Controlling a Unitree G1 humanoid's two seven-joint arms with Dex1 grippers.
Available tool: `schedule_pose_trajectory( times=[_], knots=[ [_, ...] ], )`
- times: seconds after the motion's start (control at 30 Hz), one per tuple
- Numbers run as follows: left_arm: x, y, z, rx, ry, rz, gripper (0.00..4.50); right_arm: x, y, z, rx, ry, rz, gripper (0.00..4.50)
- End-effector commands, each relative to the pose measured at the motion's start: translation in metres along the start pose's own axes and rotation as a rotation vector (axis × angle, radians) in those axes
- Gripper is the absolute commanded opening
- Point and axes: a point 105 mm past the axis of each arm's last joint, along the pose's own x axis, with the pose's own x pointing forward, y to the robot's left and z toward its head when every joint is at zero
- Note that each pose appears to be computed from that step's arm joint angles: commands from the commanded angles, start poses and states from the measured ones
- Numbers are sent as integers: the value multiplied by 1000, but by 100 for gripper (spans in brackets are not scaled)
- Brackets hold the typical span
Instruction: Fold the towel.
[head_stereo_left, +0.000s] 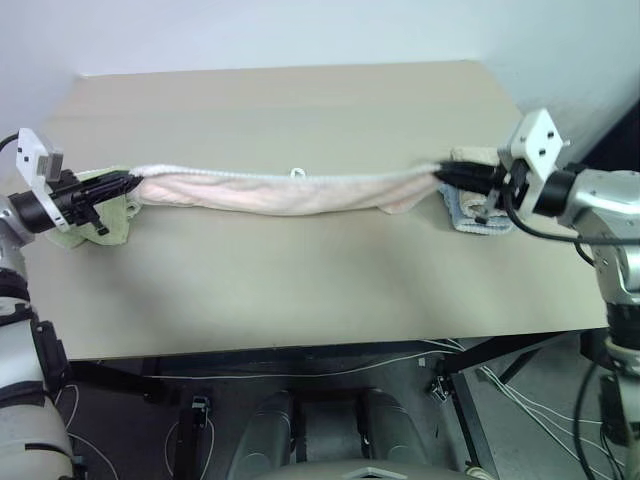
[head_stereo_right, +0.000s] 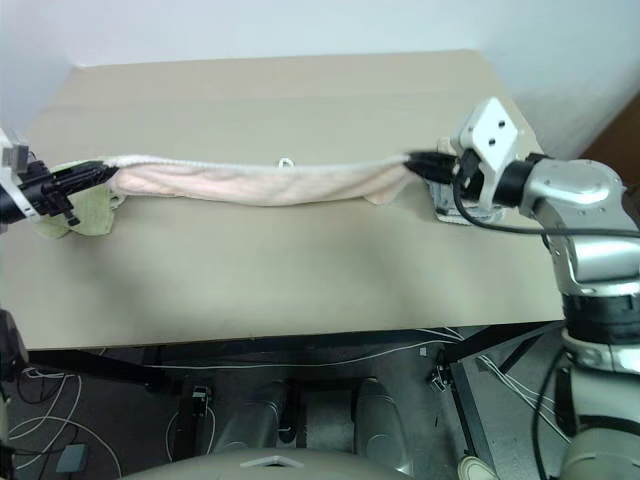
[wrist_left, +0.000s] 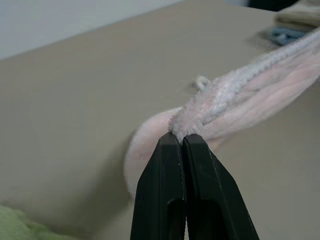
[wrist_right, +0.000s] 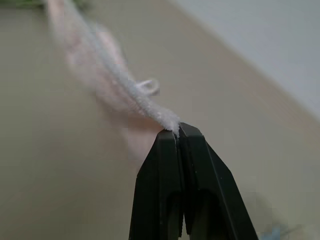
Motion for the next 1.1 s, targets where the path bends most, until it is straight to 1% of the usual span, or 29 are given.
schedule_pose_trajectory(
  times=[0.03, 0.2, 0.37, 0.5, 0.6, 0.73, 0.9, 1.0, 1.1],
  knots=[
    [-18, -13, -2, 12, 72, -86, 1, -19, 16, 9, -24, 26, 100, 0],
    [-38, -37, -20, -52, 172, -174, 1, -33, 46, 1, 22, 99, 239, 0],
    [-59, -59, -38, -101, 286, -227, 1, -43, 76, -17, 57, 180, 331, 0],
    [-76, -65, -46, -172, 329, -206, 1, -47, 94, -20, 114, 170, 371, 0],
    [-89, -68, -54, -183, 388, -194, 1, -51, 105, -26, 133, 198, 405, 0],
    [-102, -70, -59, -183, 453, -188, 1, -53, 111, -27, 147, 195, 422, 0],
    [-106, -73, -63, -182, 477, -197, 1, -52, 115, -29, 154, 191, 441, 0],
    [-98, -73, -62, -164, 440, -200, 1, -52, 118, -32, 160, 196, 449, 0],
    [-88, -70, -57, -152, 393, -194, 1, -50, 109, -28, 179, 161, 418, 0]
  ],
)
